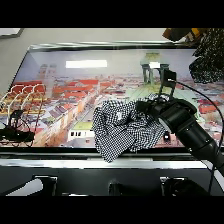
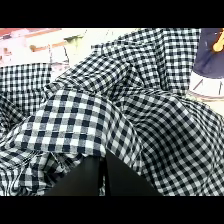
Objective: Fold the clothes and pants, and hang the long-sleeved shirts on hangers.
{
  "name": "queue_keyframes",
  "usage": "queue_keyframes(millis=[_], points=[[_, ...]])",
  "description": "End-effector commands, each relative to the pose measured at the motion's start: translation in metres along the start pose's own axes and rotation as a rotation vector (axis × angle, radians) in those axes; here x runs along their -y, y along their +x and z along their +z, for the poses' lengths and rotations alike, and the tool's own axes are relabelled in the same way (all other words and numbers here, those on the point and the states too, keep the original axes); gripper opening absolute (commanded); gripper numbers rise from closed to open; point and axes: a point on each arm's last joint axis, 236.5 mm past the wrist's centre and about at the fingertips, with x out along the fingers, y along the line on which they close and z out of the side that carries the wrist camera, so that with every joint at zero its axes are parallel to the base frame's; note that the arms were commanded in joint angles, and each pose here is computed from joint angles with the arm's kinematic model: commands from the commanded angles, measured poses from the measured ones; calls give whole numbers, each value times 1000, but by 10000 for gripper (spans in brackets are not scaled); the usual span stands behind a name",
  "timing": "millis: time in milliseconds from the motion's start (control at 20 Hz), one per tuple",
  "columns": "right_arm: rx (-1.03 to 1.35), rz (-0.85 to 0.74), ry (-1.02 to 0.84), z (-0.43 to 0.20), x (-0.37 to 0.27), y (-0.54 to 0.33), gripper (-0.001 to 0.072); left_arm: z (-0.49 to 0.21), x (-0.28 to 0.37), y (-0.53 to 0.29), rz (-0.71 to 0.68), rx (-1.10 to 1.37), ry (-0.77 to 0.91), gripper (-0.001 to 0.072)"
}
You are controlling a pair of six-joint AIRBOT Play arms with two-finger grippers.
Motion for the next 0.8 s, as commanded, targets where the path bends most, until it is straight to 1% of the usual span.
queue_keyframes(millis=[0,50,100,300,450,500,750], points=[[7,-5,-4,2,1,0,33,-3,1,1,-3,-7,-1,99],[10,-8,-7,3,2,0,33,-4,2,1,-8,-15,-1,41],[13,-11,-10,3,3,0,33,-6,4,1,-14,-23,-3,27],[22,-19,-17,5,4,0,33,9,13,-15,-59,24,-37,25],[26,-22,-20,6,5,0,33,33,9,-43,-29,111,-111,24],[31,-26,-24,7,6,0,33,41,9,-53,-21,134,-113,24],[37,-31,-29,9,7,0,33,85,35,-95,3,248,-21,23]])
